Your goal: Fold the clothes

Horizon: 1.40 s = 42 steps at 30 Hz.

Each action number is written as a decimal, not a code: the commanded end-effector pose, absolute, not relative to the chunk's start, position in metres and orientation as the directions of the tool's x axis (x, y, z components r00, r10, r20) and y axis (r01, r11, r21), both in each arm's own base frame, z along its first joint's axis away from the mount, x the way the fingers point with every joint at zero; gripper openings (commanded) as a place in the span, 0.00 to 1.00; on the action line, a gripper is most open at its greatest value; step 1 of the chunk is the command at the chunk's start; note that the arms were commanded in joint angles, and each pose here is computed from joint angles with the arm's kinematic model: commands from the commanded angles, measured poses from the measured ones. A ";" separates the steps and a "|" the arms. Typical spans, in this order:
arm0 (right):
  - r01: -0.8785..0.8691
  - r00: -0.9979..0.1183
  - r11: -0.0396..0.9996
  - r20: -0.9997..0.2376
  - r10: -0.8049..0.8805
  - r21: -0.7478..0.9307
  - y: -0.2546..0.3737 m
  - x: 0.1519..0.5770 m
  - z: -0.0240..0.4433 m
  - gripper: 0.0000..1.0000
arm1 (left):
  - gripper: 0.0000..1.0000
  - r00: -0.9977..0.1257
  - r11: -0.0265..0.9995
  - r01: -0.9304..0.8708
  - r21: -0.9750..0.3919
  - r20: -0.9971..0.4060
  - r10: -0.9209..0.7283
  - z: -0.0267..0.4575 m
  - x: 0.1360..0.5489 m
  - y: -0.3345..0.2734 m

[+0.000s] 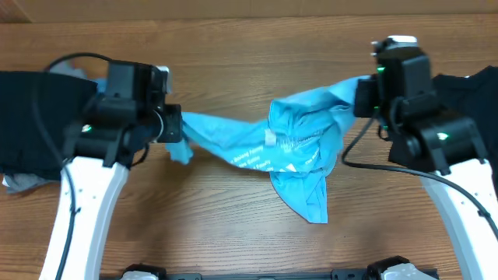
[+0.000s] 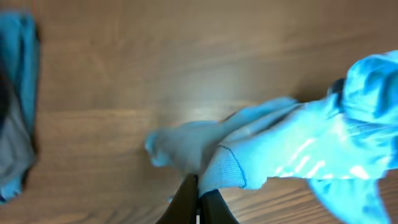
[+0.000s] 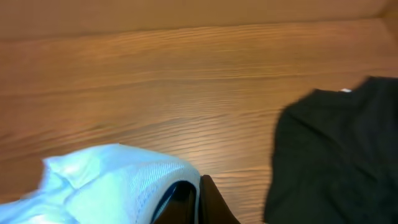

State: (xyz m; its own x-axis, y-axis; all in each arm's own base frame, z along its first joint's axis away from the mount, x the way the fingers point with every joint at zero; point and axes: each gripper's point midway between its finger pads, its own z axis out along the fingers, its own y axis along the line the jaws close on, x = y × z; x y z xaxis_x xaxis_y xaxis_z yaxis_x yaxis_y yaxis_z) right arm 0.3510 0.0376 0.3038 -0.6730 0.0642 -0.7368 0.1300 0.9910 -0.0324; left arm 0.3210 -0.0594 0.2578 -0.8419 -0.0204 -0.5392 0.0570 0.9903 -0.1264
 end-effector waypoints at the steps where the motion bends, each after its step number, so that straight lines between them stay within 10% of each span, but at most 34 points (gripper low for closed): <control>1: 0.228 -0.608 0.974 -0.783 0.133 -0.011 0.006 0.343 0.329 0.04 | 0.04 -0.745 0.991 0.048 -0.126 -0.665 -0.049 0.317 0.319 -0.053; 42: 0.218 0.049 0.942 -0.967 0.251 0.256 -0.039 0.144 0.593 0.04 | 0.04 0.143 0.964 -0.044 -0.262 -0.957 -0.253 0.641 0.155 0.016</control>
State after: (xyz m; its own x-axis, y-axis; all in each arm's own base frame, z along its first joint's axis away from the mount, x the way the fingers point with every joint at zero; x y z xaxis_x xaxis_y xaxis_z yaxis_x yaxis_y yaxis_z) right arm 0.1596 -0.0363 0.5797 -0.0067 0.2427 -0.9701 0.2174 0.9472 0.2355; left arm 0.1739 0.0036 0.6262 0.0674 -0.2201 -0.9731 -0.0081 0.9752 -0.2211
